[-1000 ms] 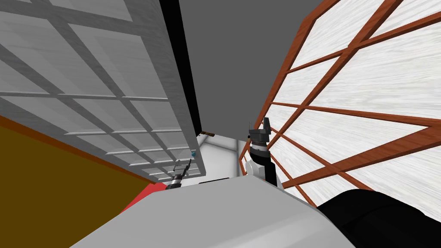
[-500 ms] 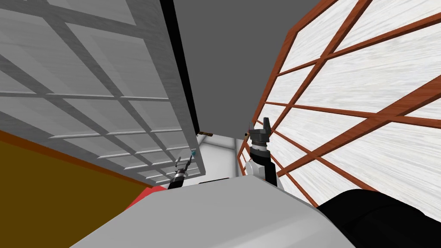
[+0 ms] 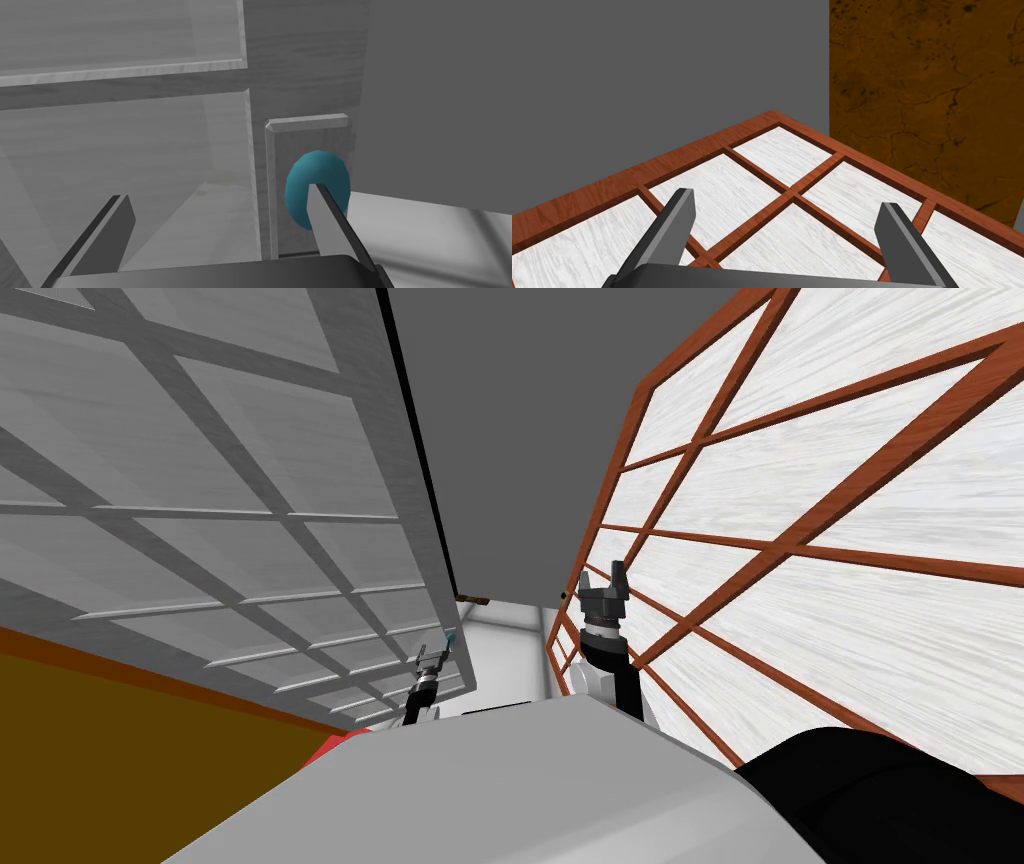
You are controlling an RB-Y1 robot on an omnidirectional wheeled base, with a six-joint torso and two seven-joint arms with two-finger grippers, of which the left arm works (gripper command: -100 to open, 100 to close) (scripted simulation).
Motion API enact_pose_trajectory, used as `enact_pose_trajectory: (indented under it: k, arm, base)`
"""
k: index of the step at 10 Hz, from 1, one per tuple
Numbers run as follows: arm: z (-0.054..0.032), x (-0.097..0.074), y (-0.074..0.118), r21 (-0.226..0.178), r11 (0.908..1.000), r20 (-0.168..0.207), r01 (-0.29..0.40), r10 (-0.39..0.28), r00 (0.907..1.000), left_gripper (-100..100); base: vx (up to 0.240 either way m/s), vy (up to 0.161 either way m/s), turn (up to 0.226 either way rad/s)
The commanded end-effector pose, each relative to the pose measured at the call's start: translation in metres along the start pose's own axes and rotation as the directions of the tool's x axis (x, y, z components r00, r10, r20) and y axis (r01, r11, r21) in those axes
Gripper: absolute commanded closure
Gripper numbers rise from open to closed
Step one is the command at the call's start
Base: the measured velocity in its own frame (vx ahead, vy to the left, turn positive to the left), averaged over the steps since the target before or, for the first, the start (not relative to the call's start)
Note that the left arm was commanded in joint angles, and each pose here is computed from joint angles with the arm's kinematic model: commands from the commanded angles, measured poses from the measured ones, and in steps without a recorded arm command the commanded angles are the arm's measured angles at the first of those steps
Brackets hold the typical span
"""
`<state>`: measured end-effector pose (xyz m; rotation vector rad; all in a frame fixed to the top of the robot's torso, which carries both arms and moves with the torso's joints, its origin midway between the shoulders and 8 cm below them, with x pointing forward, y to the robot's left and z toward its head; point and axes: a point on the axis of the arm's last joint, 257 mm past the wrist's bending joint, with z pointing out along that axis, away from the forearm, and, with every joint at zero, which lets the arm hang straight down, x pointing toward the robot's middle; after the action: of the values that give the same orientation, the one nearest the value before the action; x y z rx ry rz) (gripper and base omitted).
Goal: Push the door open
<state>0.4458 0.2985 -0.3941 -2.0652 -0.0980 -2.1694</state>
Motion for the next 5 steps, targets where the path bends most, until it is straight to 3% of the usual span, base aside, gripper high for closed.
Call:
enact_pose_trajectory:
  k: [1, 4, 5]
  arm:
    - [0.0060, -0.001, 0.006, 0.003, 1.0000, 0.005, 0.002, -0.002, 1.0000, -100]
    - [0.0240, -0.002, 0.023, 0.028, 0.9995, 0.033, 0.017, -0.018, 0.9993, -100]
    - [0.0240, -0.002, 0.023, 0.028, 0.9995, 0.033, 0.017, -0.018, 0.9993, -100]
  base:
    - [-0.036, 0.027, -0.089]
    - [-0.045, 0.028, -0.124]
    - [-0.031, 0.027, -0.049]
